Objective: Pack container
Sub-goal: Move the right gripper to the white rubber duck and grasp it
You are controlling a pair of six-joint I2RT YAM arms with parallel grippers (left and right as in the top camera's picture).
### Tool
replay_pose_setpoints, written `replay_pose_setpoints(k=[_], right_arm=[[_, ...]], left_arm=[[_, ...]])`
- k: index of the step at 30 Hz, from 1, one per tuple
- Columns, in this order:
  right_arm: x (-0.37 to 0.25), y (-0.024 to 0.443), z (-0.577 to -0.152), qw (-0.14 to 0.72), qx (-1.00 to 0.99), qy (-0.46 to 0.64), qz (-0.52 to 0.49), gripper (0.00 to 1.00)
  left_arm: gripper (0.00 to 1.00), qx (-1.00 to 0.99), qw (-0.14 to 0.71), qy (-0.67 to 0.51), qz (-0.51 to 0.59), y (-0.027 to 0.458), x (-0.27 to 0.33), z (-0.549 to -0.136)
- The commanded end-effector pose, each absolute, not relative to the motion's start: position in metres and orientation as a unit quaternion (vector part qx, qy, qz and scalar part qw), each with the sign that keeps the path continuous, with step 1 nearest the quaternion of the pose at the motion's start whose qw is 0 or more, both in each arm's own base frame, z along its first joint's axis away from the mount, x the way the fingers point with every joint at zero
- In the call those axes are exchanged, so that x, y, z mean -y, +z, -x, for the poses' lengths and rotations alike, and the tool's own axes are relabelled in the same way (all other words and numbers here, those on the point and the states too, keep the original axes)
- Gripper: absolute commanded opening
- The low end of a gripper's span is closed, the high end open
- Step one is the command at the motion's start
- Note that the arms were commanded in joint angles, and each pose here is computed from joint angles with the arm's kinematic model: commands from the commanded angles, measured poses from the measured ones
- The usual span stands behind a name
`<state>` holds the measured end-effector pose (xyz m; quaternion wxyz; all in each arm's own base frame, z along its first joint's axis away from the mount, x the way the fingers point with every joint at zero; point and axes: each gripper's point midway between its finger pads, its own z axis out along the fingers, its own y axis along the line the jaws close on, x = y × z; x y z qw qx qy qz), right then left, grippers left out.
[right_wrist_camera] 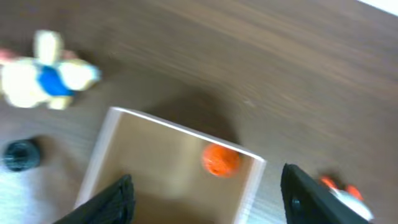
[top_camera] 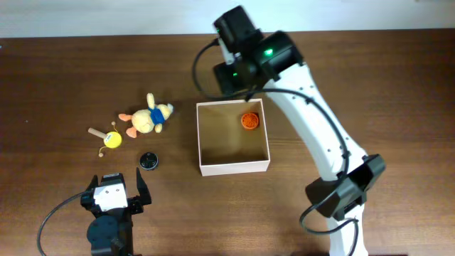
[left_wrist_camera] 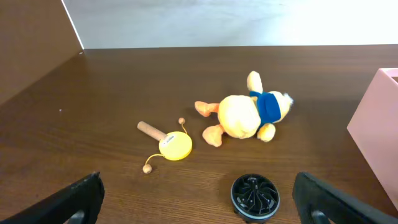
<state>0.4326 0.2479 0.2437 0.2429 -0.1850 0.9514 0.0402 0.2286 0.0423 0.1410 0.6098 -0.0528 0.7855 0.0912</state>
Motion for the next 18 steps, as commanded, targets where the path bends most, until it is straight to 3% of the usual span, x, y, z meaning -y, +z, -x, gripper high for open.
replay_pose_setpoints(k=[1, 10, 18], right_arm=[[-0.181, 0.245, -0.449, 0.236, -0.962, -0.034, 0.13, 0.66], [-0.062, 0.213, -0.455, 0.156, -0.985, -0.074, 0.007, 0.71], [-0.027, 0.135, -0.422, 0.029, -0.998, -0.053, -0.031, 0.72]], left_arm=[[0.99, -0.785, 0.609, 0.1, 0.05, 0.14, -0.044, -0.228], [0.99, -0.785, 0.609, 0.1, 0.05, 0.14, -0.044, -0.228], [0.99, -0.785, 0.609, 0.1, 0.05, 0.14, -0.044, -0.228]])
